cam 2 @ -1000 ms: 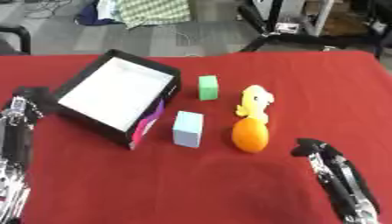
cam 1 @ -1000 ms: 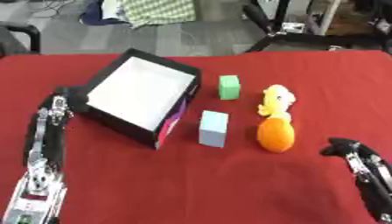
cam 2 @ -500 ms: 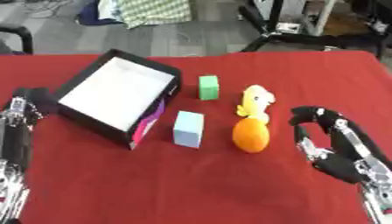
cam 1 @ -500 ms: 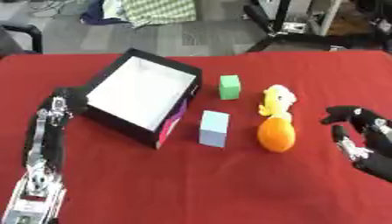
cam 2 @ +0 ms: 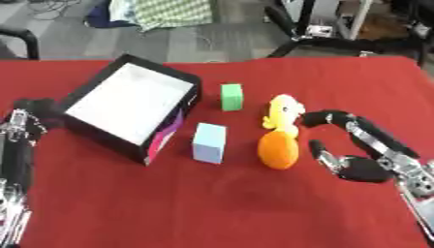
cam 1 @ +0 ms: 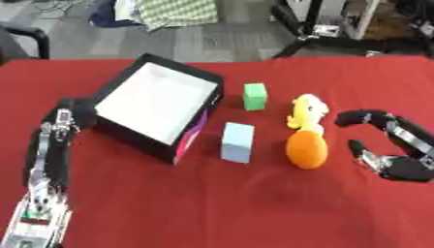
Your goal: Pick up objects on the table and place them in the box.
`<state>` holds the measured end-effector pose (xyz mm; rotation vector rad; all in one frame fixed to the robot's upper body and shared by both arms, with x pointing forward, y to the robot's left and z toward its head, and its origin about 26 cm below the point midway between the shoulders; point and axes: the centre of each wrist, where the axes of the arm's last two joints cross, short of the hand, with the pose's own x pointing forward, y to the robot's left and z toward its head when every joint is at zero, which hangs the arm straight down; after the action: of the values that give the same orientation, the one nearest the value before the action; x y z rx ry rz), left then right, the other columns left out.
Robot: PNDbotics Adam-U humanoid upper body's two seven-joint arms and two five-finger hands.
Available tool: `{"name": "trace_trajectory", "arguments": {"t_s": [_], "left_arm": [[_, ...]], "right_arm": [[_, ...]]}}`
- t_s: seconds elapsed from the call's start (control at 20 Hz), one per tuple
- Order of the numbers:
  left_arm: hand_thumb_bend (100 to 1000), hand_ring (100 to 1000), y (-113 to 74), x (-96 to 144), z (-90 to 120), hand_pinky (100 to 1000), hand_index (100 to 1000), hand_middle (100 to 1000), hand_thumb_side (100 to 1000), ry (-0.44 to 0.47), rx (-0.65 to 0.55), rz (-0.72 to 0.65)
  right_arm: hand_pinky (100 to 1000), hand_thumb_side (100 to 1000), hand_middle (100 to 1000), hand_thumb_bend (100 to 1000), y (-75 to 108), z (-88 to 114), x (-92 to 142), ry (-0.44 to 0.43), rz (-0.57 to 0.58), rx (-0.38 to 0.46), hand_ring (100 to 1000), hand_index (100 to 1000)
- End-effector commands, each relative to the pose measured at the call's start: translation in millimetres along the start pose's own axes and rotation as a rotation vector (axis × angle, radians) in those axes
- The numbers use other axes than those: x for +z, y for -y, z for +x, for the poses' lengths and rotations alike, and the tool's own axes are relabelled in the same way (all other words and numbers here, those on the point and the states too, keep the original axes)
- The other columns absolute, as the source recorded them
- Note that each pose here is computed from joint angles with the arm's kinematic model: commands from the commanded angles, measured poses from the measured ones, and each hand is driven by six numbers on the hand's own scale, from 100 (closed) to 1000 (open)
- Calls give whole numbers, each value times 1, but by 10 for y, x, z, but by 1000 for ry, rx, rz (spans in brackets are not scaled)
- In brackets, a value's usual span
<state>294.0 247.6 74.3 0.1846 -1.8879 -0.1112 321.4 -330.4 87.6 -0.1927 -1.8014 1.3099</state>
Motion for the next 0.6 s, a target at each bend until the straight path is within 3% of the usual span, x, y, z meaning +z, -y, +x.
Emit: {"name": "trace_trajectory", "arguments": {"t_s": [0.05, 0.6], "left_arm": [[100, 708, -22, -28, 61, 727, 728, 571, 908, 24, -8, -12], [100, 709, -17, -21, 53, 727, 727, 572, 914, 19, -7, -18]], "right_arm": [[1000, 650, 797, 100, 93, -85, -9, -16, 49, 66, 830, 908], [1000, 659, 803, 100, 60, -181, -196, -6, 81, 123, 835, 918]]}}
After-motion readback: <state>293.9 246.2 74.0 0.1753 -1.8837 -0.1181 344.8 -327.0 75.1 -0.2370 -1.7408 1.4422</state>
